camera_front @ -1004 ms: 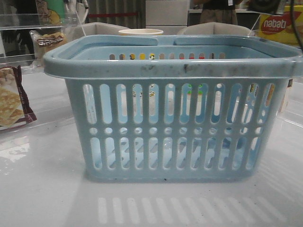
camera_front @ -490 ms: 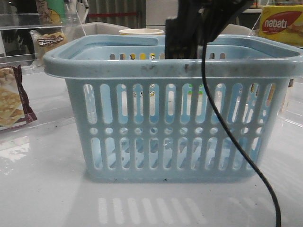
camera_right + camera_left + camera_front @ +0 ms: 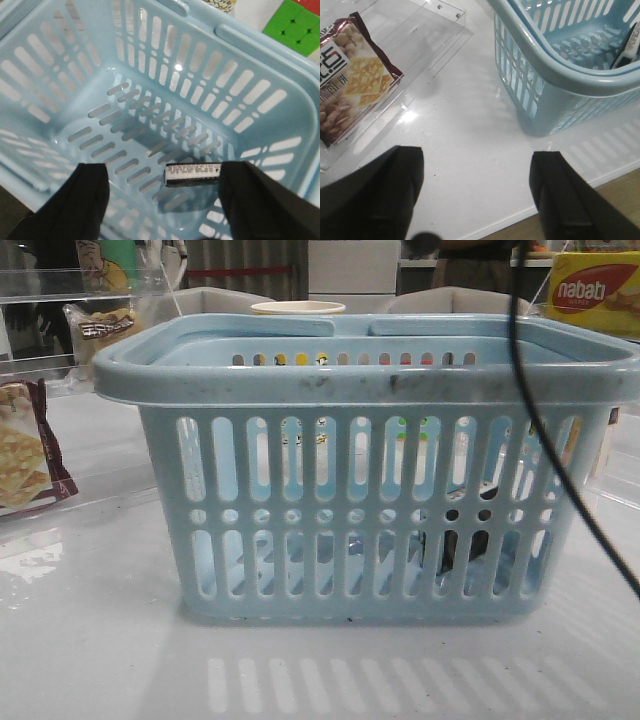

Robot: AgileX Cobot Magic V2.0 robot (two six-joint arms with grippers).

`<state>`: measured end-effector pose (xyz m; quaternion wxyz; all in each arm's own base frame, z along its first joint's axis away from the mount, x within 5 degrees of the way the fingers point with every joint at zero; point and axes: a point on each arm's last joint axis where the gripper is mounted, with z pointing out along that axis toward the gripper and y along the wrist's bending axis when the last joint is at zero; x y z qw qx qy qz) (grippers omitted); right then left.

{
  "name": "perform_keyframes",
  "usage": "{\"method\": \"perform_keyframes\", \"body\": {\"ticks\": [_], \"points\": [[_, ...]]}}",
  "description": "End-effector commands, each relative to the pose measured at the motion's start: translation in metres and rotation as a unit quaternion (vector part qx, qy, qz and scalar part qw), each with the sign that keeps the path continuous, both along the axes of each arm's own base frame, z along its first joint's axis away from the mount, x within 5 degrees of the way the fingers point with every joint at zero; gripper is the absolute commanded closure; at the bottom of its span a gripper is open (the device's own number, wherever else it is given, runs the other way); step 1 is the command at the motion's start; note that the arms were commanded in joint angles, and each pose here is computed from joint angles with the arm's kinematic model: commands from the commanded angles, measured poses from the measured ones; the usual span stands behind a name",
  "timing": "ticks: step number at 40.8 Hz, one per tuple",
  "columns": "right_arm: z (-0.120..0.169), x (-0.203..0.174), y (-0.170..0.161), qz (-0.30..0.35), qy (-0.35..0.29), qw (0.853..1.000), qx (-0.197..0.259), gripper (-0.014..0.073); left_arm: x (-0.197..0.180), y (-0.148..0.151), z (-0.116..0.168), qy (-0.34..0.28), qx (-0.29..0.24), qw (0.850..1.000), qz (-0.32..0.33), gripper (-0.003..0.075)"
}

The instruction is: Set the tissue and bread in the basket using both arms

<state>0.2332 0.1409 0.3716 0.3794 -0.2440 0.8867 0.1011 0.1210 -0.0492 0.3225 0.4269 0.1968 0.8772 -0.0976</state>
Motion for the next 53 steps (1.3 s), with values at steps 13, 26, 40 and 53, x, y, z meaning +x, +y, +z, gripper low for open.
{"method": "perform_keyframes", "body": {"ticks": [13, 26, 40, 53], "points": [[0.009, -0.099, -0.06, 0.004, -0.103, 0.993, 0.054, 0.0039, 0.004, -0.003, 0.014, -0.044, -0.023, 0.999, 0.0, 0.0211], [-0.007, -0.126, -0.077, 0.004, -0.112, 0.992, 0.059, 0.0039, 0.004, -0.003, 0.015, -0.048, -0.024, 0.999, 0.001, 0.0211], [-0.009, -0.126, -0.077, 0.003, -0.101, 0.993, 0.052, 0.0039, 0.019, -0.007, 0.015, -0.065, -0.03, 0.997, 0.008, 0.0209], [-0.009, -0.126, -0.077, 0.003, -0.101, 0.993, 0.052, 0.0039, 0.097, -0.03, 0.022, -0.047, -0.017, 0.999, 0.016, 0.0045]]}}
